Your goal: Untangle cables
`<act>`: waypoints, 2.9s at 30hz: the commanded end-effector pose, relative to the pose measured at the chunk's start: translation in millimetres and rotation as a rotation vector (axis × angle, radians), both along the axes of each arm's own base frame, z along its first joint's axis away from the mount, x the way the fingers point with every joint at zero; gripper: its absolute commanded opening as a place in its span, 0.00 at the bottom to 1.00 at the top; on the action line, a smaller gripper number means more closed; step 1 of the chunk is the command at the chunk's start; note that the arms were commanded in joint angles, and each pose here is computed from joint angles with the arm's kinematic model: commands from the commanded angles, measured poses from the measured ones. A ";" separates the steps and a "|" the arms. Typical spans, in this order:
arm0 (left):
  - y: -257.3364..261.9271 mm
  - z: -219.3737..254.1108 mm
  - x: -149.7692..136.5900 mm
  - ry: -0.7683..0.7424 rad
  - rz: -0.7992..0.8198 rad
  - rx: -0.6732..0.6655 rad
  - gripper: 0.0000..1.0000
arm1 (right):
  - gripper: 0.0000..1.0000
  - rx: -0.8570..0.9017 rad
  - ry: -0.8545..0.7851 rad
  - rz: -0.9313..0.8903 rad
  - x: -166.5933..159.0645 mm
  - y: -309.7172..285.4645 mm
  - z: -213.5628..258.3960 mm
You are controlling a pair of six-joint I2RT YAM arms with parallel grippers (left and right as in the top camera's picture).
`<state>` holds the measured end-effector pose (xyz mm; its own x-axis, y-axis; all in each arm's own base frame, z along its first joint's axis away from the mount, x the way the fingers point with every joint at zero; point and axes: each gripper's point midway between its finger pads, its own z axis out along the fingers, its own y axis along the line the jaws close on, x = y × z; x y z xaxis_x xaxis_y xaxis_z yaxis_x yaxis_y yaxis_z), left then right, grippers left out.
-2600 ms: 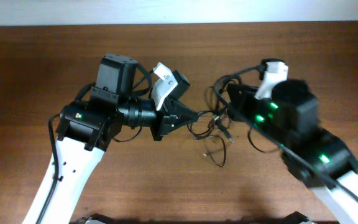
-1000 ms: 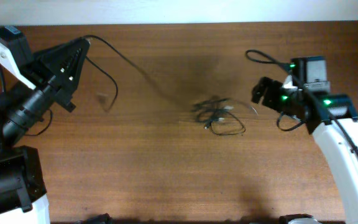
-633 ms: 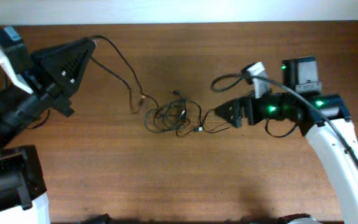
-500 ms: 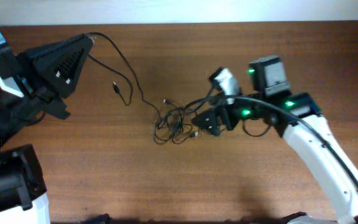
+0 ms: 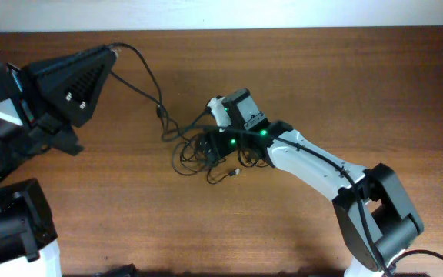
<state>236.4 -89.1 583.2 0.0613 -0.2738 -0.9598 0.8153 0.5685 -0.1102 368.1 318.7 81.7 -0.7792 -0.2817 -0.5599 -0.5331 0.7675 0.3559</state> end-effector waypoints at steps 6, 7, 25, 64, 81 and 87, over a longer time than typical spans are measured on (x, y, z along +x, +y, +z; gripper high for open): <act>45.8 -28.5 16.9 0.173 0.107 0.009 0.00 | 0.61 -0.248 0.194 -0.624 48.5 -195.9 -37.3; 58.9 -37.3 26.6 0.214 0.136 -0.006 0.00 | 0.63 -0.272 0.253 -0.696 44.3 -231.4 -42.7; 101.7 -114.6 94.0 0.516 0.142 -0.116 0.00 | 0.98 0.158 0.021 0.294 -1.6 -53.3 10.8; 106.8 -114.6 93.1 0.492 0.159 -0.097 0.00 | 0.04 -0.337 -0.337 0.000 54.0 -45.8 -6.5; 268.9 -176.9 91.1 0.658 0.945 -0.190 0.00 | 0.04 -0.352 0.289 -0.906 10.5 -475.7 -44.4; 351.4 -268.8 61.5 0.986 1.425 -0.112 0.00 | 0.04 -0.335 0.327 -0.963 -0.4 -487.8 -46.1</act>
<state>314.2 215.0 344.8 -0.2500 -0.6047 -0.7562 -0.4602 0.7614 -0.4567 371.2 -170.2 40.8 -0.8571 0.4106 -0.3110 0.4108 0.9092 0.0681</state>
